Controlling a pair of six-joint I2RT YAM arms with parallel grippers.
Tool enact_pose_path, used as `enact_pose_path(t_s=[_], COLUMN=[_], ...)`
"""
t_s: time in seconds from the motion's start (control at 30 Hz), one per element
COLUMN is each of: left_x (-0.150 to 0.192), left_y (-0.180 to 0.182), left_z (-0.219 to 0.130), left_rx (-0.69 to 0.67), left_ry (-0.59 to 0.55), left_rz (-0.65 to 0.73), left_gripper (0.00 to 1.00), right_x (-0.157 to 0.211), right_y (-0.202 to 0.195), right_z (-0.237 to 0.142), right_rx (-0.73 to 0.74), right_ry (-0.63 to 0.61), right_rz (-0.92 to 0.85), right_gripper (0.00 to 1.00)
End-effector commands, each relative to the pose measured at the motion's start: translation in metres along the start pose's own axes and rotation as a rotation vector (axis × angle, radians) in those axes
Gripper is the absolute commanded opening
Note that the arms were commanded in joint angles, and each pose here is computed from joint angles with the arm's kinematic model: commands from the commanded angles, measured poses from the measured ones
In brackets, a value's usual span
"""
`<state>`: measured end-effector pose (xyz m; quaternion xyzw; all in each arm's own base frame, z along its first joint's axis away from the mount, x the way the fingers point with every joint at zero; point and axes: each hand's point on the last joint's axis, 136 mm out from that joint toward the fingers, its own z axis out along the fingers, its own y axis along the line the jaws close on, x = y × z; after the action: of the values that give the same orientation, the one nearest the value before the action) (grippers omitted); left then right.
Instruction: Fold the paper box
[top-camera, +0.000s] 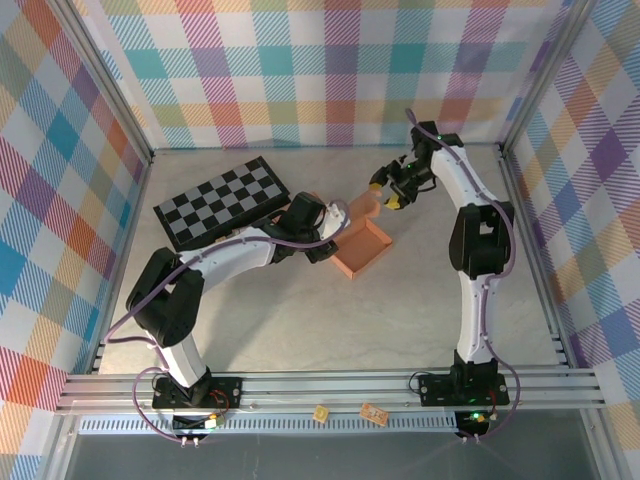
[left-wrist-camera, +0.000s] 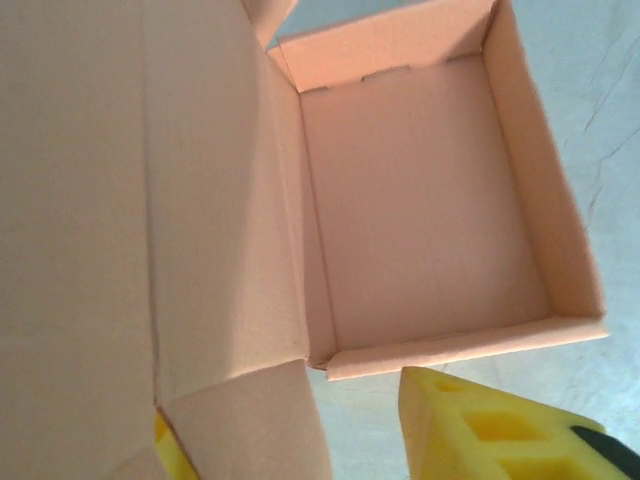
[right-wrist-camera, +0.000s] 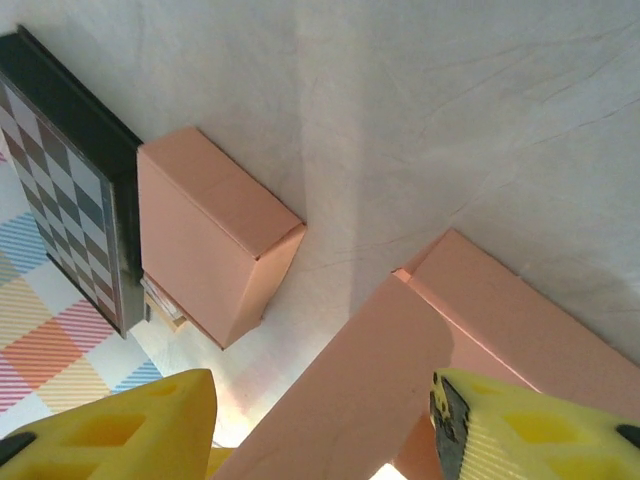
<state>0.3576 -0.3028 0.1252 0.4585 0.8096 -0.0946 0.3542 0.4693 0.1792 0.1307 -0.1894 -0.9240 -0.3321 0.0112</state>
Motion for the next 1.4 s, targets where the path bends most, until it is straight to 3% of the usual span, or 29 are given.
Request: enact_pose_path(t_s=[0.0, 0.2, 0.27, 0.33, 0.4, 0.53, 0.73, 1.0, 1.37], left_x=[-0.039, -0.064, -0.055, -0.036, -0.026, -0.016, -0.003, -0.007, 0.001], left_y=[-0.006, -0.004, 0.010, 0.019, 0.016, 0.001, -0.010, 0.005, 0.002], left_z=[-0.044, -0.099, -0.096, -0.080, -0.069, -0.061, -0.055, -0.039, -0.029], left_rx=[0.040, 0.024, 0.061, 0.173, 0.245, 0.309, 0.241, 0.176, 0.149], left_ry=[-0.155, -0.270, -0.211, -0.061, 0.051, 0.182, 0.295, 0.291, 0.348], left_rz=[-0.170, -0.395, -0.547, -0.714, -0.769, -0.753, -0.568, -0.522, -0.565], left_gripper=[0.52, 0.52, 0.58, 0.57, 0.56, 0.58, 0.63, 0.61, 0.56], right_x=[0.011, 0.016, 0.017, 0.017, 0.016, 0.016, 0.016, 0.019, 0.034], right_y=[0.019, 0.024, 0.025, 0.025, 0.024, 0.023, 0.024, 0.027, 0.029], right_z=[-0.005, -0.002, -0.001, -0.001, 0.001, 0.005, 0.008, 0.011, 0.016], right_rx=[-0.067, -0.095, -0.102, -0.103, -0.104, -0.111, -0.121, -0.135, -0.131], right_ry=[0.030, 0.060, 0.064, 0.068, 0.072, 0.087, 0.097, 0.117, 0.149], right_rz=[-0.005, 0.012, 0.015, 0.021, 0.030, 0.045, 0.057, 0.060, 0.055], right_gripper=[0.59, 0.57, 0.57, 0.57, 0.57, 0.57, 0.57, 0.56, 0.54])
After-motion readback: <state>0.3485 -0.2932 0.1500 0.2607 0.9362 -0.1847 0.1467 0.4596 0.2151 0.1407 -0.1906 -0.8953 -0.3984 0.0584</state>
